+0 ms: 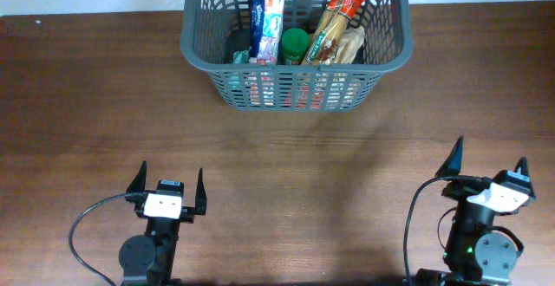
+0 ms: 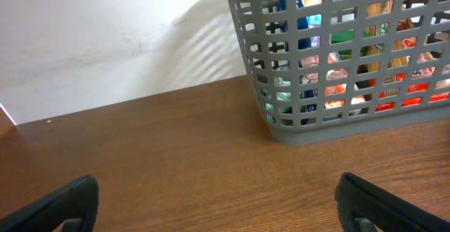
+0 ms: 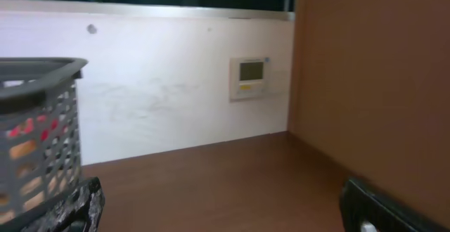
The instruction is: Pack container
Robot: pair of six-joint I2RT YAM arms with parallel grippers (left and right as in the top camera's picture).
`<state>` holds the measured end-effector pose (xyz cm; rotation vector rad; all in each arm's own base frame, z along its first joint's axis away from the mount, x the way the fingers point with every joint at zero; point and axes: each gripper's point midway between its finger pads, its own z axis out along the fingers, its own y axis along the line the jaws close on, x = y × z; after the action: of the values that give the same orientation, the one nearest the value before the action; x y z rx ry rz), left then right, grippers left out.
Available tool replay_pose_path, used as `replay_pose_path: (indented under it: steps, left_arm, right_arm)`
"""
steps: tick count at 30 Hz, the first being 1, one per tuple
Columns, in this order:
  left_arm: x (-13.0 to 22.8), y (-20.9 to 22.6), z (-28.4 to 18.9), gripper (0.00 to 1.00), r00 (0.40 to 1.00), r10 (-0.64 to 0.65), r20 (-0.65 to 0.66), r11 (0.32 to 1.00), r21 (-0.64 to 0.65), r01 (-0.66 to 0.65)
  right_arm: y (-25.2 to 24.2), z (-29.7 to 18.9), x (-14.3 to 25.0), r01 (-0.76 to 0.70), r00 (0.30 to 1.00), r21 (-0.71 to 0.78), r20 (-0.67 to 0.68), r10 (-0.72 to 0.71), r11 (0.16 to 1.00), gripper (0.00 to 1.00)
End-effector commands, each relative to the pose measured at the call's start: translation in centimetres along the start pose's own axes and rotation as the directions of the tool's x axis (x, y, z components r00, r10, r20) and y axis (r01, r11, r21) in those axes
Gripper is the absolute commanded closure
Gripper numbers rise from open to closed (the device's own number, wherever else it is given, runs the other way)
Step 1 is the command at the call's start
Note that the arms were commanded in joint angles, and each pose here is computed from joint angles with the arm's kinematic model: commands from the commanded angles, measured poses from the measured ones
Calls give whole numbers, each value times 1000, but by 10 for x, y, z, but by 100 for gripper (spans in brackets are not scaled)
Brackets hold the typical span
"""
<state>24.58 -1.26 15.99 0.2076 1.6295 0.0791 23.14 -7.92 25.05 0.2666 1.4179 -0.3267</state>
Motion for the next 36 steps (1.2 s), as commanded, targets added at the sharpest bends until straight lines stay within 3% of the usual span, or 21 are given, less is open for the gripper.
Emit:
replay_pose_path:
  steps: [1,17,36]
  left_arm:
    - [2,2,0,1,1000,15,-2,1000,-10,-15]
    - [2,2,0,1,1000,15,-2,1000,-10,-15]
    - [2,2,0,1,1000,15,-2,1000,-10,-15]
  right_arm:
    - [11,-5,2,2,1000,-65,28,0,998,1]
    - [26,-10,33,1,1000,-135,10,0,991,1]
    - [65,-23,90,-3,980,-301,-190,-56,954,1]
